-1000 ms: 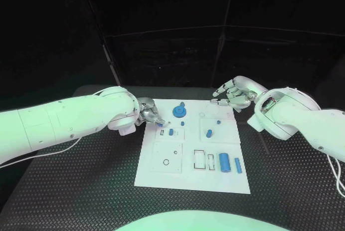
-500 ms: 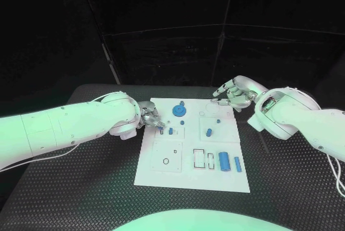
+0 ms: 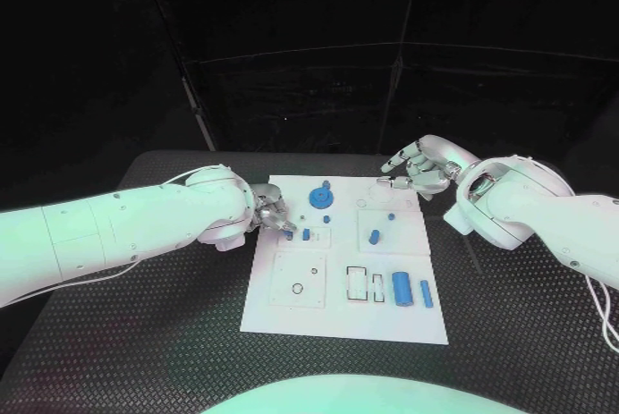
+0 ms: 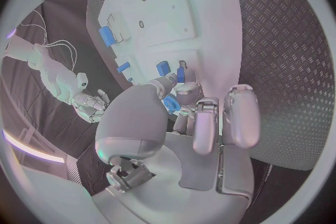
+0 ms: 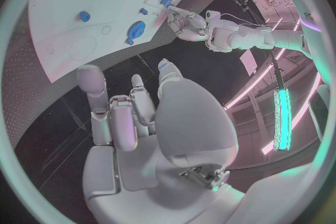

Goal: Assemble the parts on the task board

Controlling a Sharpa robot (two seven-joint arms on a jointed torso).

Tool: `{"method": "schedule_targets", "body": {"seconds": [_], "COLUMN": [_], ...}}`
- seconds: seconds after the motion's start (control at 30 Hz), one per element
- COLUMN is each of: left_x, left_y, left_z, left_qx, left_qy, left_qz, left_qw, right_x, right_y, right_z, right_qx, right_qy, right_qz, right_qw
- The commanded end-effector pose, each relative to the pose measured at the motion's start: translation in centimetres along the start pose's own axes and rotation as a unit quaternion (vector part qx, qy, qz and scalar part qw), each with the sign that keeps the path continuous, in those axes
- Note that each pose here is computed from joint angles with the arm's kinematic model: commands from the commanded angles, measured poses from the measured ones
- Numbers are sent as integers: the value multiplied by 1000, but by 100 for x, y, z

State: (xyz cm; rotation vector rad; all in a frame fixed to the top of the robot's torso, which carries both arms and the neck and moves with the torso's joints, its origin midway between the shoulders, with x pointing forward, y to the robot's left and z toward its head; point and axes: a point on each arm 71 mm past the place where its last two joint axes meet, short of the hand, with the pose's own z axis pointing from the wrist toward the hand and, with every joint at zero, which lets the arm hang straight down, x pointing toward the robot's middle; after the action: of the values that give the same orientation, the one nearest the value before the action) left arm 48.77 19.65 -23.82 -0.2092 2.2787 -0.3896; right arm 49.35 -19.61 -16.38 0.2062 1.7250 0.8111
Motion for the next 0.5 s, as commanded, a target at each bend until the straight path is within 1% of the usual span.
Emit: {"method": "schedule_targets", "body": {"seconds": [0.03, 0.5], "left_x": [25, 43], "left_y": [-14, -21], "left_z": [3, 16], "left_qx": [-1, -4], "left_qy": [17, 28], "left_qz": [21, 36], "left_qw": [1000, 999], "right_x": [-3, -4], "right_y": [19, 18], "right_z": [3, 2], "right_qx": [-6, -6], "right_qy": [1, 0], "right_qz": [0, 0], "right_qw": [1000, 1000]}}
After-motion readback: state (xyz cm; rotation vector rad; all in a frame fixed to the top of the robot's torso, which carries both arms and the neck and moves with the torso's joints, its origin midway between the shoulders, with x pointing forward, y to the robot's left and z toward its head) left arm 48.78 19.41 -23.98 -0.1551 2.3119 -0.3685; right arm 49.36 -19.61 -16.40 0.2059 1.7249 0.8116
